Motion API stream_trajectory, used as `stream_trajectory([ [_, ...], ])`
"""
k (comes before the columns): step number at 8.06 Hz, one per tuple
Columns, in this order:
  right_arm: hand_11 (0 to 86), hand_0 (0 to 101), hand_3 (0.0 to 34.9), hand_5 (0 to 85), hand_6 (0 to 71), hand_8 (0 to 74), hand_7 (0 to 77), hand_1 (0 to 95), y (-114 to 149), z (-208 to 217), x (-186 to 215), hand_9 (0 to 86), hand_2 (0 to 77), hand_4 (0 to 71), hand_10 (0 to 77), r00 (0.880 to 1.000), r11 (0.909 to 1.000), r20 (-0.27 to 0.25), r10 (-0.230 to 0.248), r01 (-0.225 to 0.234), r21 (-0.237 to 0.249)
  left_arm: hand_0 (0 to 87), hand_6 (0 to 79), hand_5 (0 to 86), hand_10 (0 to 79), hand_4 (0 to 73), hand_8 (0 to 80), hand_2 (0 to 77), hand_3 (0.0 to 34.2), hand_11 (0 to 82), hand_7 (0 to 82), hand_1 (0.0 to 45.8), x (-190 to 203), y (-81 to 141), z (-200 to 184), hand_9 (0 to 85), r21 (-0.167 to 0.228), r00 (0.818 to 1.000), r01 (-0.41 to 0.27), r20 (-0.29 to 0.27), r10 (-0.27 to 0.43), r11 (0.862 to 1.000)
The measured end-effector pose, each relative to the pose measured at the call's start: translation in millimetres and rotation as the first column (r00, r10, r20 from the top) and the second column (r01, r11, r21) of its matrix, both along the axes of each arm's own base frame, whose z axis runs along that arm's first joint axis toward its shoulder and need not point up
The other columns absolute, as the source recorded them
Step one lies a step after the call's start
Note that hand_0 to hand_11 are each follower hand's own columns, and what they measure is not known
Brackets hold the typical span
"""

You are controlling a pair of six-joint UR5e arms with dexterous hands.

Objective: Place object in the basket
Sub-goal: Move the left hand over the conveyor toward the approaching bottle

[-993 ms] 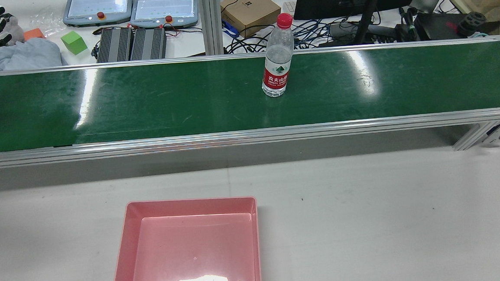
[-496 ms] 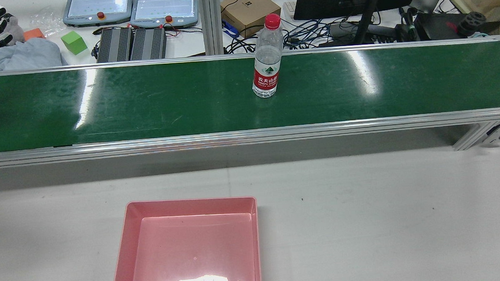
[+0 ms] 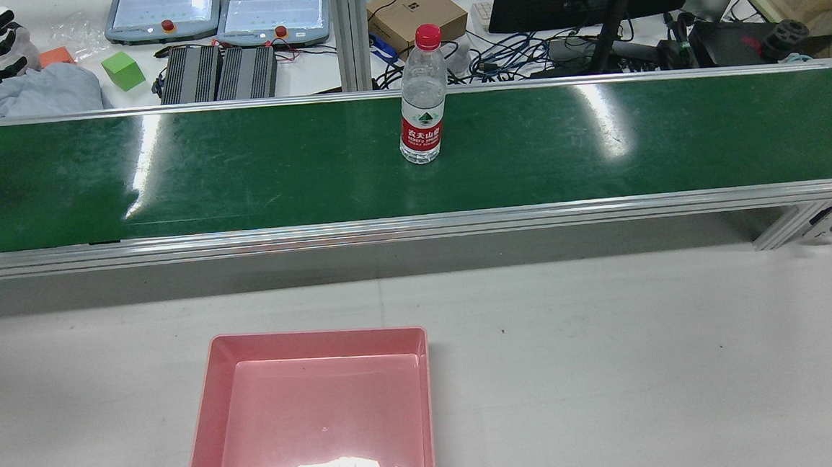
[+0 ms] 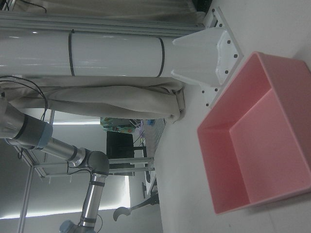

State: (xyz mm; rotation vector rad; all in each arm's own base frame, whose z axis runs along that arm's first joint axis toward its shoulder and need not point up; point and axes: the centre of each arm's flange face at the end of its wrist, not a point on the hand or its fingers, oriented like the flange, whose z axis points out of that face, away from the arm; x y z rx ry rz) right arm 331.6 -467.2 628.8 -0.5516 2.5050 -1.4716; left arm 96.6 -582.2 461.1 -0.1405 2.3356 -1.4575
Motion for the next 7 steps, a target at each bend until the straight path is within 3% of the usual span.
stream_trajectory([
  [5,0.0,0,0.1,0.0,0.0,0.0,0.5,0.0,0,0,0,0.0,1.1,0.5,0.5,1.000,1.0000,0.000,0.000,0.000,0.000,47.7,0.0,6.0,3.8,10.9,1.1,1.1,0.0,5.5,0.5,3.3,117,25,-25,0.0,-0.051,0.995,-0.033,-0.097,0.028,0.998],
  [7,0.0,0,0.1,0.0,0.0,0.0,0.5,0.0,0,0,0,0.0,1.1,0.5,0.0,1.000,1.0000,0.000,0.000,0.000,0.000,47.5,0.0,6.0,3.8,10.9,1.1,1.1,0.0,5.5,0.5,3.3,125,23,-31,0.0,-0.051,0.994,-0.017,-0.106,0.012,0.999],
])
